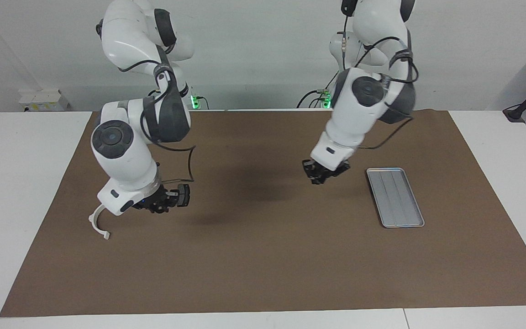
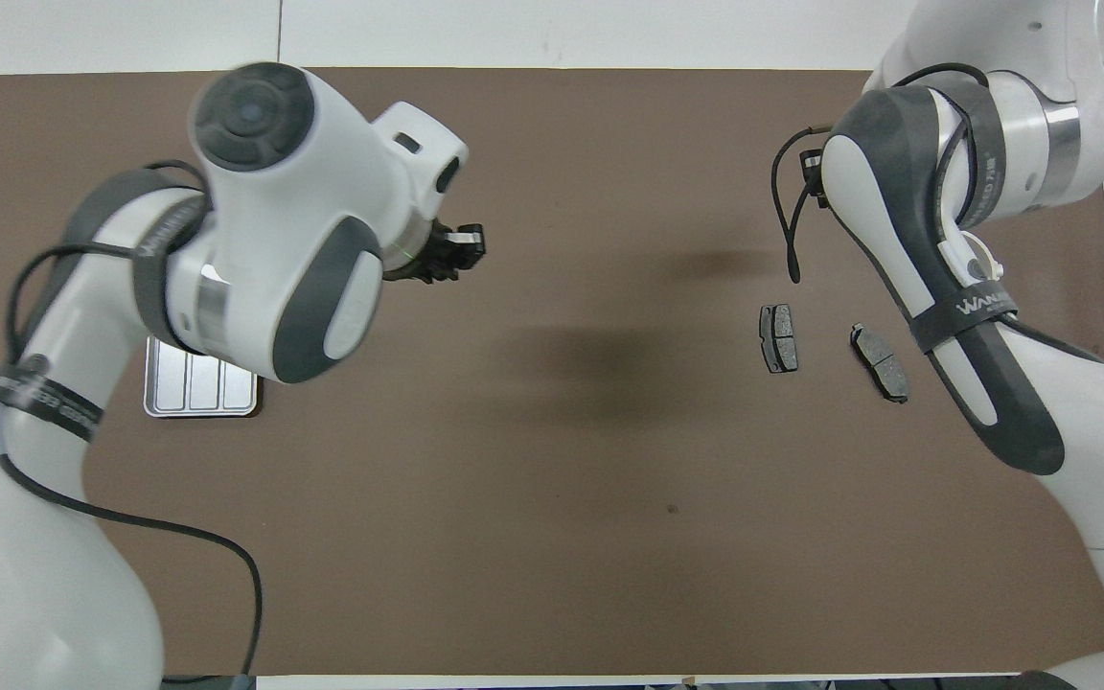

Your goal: Place bearing gear from tray to pile

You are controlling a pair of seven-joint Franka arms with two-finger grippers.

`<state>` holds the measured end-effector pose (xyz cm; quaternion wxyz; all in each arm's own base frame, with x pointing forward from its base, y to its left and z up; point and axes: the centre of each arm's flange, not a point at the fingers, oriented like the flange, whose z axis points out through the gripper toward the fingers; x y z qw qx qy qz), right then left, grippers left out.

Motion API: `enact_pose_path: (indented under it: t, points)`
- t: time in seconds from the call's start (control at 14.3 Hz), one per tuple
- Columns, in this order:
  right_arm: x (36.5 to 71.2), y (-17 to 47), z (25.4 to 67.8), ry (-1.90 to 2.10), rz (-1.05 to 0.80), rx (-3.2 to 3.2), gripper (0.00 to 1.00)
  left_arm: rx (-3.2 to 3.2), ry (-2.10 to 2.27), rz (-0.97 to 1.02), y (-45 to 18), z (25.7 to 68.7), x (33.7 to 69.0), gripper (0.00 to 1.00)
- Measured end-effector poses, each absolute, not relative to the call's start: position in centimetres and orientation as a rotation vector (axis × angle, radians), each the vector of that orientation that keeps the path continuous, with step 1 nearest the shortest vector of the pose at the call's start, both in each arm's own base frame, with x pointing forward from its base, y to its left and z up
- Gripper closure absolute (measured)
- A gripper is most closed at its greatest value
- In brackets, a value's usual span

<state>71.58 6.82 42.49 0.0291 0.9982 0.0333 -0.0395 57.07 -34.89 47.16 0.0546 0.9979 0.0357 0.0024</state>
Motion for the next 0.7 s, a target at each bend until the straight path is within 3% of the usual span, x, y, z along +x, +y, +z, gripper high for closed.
enact_pose_path:
  t: [0.28,0.49,0.7]
  points:
    - [71.2,1.3,33.9,0.098,-0.059,3.069,0.65,3.025,0.227,0.074,-42.0,44.5,52.4,0.76]
    - [70.3,-0.1,29.9,0.109,-0.030,3.069,0.65,3.030,0.233,0.146,-41.6,39.2,53.0,0.76]
    - [70.0,0.2,28.9,0.120,-0.015,3.073,0.65,3.061,0.227,0.178,-40.7,34.6,53.9,0.76]
